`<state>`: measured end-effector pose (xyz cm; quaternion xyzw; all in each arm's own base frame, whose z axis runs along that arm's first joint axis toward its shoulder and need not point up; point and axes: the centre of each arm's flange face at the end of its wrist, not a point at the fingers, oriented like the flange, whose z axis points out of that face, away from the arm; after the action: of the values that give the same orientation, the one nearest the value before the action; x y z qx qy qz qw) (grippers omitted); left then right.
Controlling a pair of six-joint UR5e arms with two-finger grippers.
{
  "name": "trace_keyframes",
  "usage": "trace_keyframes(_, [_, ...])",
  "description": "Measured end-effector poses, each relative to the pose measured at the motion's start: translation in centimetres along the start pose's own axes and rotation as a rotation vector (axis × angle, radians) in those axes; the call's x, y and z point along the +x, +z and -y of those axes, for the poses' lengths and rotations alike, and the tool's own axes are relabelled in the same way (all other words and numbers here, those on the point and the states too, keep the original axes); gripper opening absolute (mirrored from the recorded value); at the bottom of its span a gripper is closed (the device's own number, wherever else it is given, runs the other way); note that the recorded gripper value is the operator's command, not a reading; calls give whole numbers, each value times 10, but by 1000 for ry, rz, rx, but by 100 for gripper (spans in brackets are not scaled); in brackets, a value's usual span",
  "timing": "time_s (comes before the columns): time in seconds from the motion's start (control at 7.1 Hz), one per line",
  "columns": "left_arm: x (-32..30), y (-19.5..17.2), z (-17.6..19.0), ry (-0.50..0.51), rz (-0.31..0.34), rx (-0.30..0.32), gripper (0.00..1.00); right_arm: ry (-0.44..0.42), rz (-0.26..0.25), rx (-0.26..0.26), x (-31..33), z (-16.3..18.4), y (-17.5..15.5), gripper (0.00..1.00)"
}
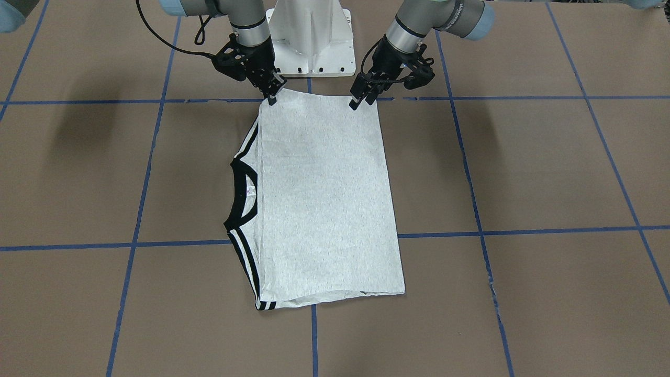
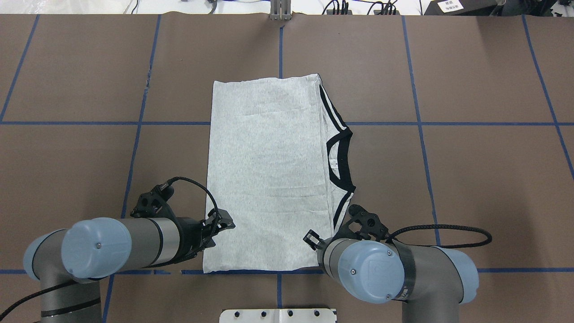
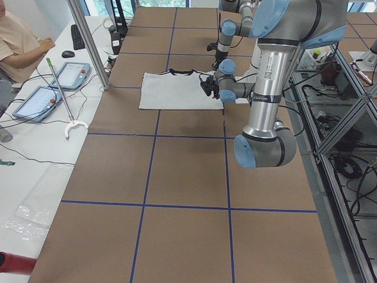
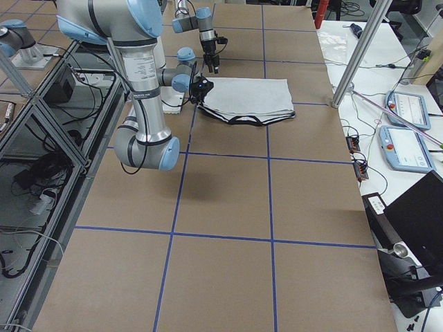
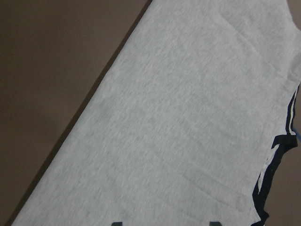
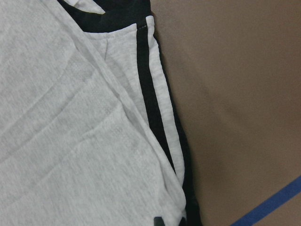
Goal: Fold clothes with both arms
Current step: 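Move the left gripper to the other near corner of the shirt, then grasp both near corners with the left and right grippers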
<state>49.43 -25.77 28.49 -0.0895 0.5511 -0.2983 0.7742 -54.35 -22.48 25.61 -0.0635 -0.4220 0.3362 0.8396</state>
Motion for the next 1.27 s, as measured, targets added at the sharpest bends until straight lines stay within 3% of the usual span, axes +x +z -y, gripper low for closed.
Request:
trace_keyframes(0.7, [-43, 26, -28, 21, 164, 14, 70, 0, -2, 3, 1, 1, 1, 0])
trace_keyframes(0.85, [-48, 28, -33, 20, 179, 11, 58, 0, -2, 3, 1, 1, 1, 0])
trace_keyframes(0.99, [-52, 29, -36, 21, 189, 7, 41, 0, -2, 3, 1, 1, 1, 0])
trace_keyframes(1.27, [-60, 29, -35, 21, 204, 11, 40, 1, -1, 4, 1, 2, 1, 0])
